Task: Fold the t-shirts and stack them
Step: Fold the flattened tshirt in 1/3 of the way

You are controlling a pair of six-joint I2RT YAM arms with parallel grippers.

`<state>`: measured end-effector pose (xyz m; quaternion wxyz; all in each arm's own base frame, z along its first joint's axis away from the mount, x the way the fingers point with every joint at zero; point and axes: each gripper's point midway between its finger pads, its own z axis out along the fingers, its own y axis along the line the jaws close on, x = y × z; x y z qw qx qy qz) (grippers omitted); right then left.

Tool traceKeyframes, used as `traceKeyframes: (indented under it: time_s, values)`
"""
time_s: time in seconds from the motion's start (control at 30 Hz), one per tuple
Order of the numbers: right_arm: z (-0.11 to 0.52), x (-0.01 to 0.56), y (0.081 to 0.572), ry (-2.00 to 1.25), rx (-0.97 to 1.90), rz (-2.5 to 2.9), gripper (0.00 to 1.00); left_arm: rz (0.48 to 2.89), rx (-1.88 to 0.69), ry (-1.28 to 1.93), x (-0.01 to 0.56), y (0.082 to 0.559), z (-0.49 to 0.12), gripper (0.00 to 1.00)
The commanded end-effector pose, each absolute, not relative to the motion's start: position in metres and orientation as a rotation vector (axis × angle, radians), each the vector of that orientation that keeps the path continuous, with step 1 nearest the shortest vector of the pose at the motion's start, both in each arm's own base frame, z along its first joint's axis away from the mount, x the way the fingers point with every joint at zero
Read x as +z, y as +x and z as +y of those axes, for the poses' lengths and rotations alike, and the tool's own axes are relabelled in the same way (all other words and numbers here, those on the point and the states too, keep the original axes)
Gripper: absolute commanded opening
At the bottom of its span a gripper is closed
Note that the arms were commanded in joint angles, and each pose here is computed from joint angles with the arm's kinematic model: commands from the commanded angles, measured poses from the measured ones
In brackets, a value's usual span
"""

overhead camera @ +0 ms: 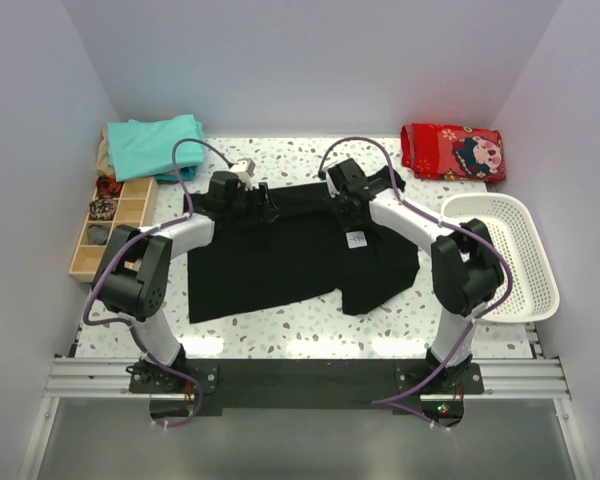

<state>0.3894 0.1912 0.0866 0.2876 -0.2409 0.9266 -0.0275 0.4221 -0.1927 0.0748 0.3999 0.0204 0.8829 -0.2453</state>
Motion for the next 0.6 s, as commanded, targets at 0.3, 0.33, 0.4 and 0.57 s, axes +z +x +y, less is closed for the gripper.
traceKeyframes:
  time_s: [0.3, 0.33, 0.4, 0.57]
  values:
    - [0.202, 0.111, 0.361, -0.649, 0.075, 2.568, 0.34, 2.181, -0.597, 0.069, 0.098, 0.433, -0.193, 0.77]
    - [0.198, 0.114, 0.362, -0.616, 0.056, 2.554, 0.39, 2.181, -0.581, 0.064, 0.1, 0.433, -0.19, 0.77]
    - [0.184, 0.128, 0.369, -0.529, -0.037, 2.497, 0.42, 2.181, -0.537, 0.046, 0.104, 0.43, -0.182, 0.78]
    - [0.145, 0.142, 0.403, -0.249, -0.186, 2.366, 0.49, 2.145, -0.475, -0.004, 0.111, 0.424, -0.167, 0.8]
